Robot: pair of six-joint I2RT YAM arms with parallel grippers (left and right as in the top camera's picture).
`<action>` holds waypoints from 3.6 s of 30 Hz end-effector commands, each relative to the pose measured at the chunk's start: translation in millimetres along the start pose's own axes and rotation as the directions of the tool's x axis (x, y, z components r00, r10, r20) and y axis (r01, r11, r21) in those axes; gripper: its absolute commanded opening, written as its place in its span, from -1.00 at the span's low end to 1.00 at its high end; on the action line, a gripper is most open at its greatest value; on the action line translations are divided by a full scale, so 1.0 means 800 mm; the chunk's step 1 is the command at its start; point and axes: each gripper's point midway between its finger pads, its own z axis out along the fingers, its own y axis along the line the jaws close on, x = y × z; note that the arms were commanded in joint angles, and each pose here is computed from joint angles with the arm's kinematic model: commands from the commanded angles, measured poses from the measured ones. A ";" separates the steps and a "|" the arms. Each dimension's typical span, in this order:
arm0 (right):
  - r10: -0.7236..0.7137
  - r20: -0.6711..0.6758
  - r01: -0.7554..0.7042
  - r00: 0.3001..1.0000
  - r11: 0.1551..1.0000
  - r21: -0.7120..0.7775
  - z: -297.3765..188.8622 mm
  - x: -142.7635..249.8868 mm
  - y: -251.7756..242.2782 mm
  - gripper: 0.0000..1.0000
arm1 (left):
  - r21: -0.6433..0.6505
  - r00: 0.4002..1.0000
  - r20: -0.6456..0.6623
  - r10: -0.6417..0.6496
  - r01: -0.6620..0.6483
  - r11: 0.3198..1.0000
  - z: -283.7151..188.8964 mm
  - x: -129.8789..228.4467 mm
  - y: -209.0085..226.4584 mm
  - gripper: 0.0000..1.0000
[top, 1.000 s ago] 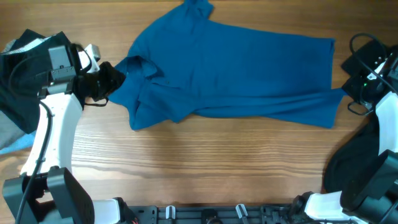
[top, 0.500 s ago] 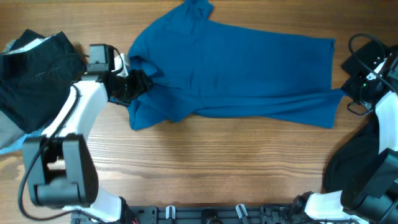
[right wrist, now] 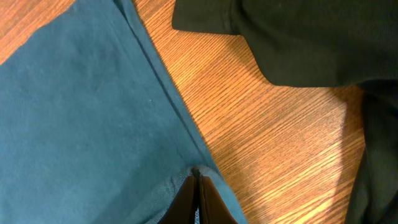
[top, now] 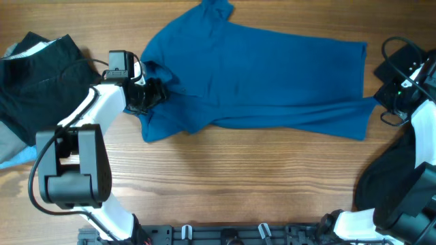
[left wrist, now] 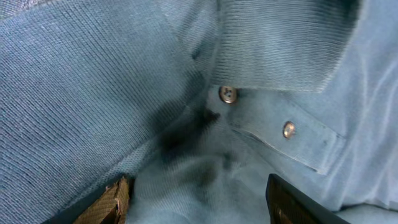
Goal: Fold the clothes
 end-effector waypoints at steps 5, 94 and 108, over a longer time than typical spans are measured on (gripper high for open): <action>-0.017 0.011 0.017 1.000 1.000 -0.016 -0.001 -0.011 0.004 -0.92 | -0.038 1.000 -0.031 -0.001 0.000 0.999 0.019 0.005 0.012 0.03; -0.060 -0.222 0.080 0.973 0.993 0.085 0.063 0.068 -0.003 0.05 | -0.013 0.985 0.089 -0.151 0.152 0.988 -0.095 -0.030 0.008 -0.03; -0.006 -0.436 0.088 0.900 0.982 0.167 0.115 0.138 -0.035 -0.38 | -0.111 0.987 -0.110 -0.120 0.108 0.988 -0.044 0.024 0.021 0.07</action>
